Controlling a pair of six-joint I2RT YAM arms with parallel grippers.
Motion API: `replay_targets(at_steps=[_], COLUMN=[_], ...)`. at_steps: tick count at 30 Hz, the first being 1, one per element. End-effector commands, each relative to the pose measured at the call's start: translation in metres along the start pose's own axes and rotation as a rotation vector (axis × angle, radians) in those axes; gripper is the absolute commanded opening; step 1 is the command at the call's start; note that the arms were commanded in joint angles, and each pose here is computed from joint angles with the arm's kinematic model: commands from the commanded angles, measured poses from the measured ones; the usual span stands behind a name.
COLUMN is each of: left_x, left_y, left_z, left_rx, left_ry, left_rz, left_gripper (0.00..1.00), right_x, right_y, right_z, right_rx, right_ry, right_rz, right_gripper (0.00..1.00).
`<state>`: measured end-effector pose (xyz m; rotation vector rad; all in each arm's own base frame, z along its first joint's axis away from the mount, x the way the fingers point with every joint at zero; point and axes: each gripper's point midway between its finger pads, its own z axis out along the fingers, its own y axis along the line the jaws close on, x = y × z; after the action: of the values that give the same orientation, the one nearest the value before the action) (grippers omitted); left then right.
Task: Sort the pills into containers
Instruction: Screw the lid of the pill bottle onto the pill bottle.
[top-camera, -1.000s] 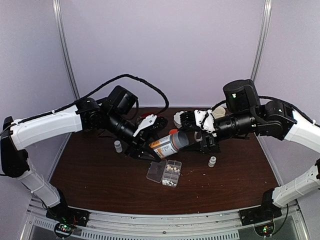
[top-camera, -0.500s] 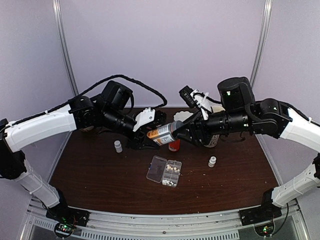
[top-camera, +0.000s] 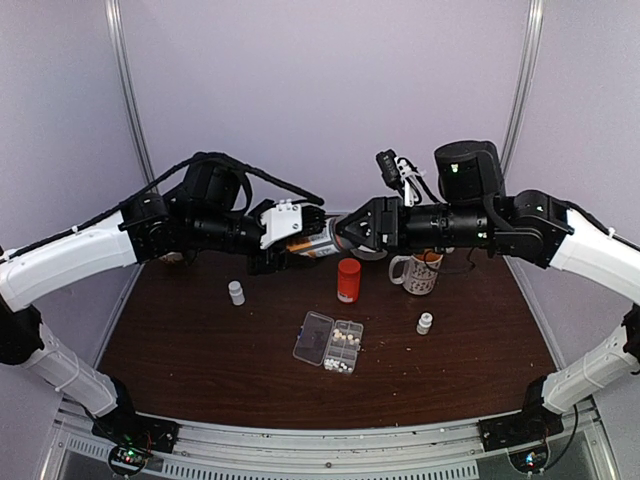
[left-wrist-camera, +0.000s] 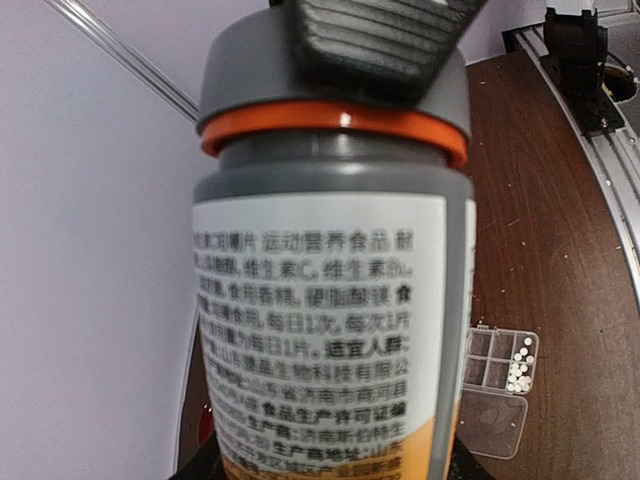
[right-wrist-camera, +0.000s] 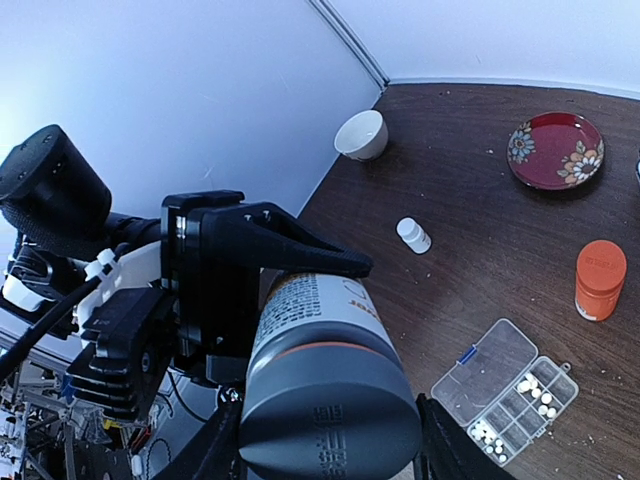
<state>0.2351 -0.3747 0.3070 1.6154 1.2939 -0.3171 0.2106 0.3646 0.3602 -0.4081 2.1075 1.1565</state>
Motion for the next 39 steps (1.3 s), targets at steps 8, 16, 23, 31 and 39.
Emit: replay_targets(at_steps=[8,16,23,31,39], left_x=[-0.11,-0.105,-0.107,-0.111,-0.111], left_y=[-0.019,-0.032,-0.044,-0.057,-0.055], left_z=[-0.04,-0.046,-0.049,-0.047,-0.053], left_rx=[0.326,0.419,0.513,0.637,0.587], left_ry=[-0.431,-0.382,-0.383,-0.406,-0.452], left_rz=[-0.08,-0.177,-0.244,-0.334,-0.317], left_gripper=[0.0,0.0,0.0,0.0,0.0], right_x=[0.052,0.084,0.102,0.102,0.1], right_y=[0.042,0.011,0.006,0.016,0.05], right_z=[-0.029,-0.017,-0.02,-0.021,-0.02], right_rx=[-0.288,-0.209,-0.252,-0.267,-0.386], right_ry=[0.17,0.45,0.481,0.397,0.278], right_rz=[-0.758,-1.113,-1.347,-1.544,-1.372], right_gripper=[0.1,0.09,0.09,0.09,0.08])
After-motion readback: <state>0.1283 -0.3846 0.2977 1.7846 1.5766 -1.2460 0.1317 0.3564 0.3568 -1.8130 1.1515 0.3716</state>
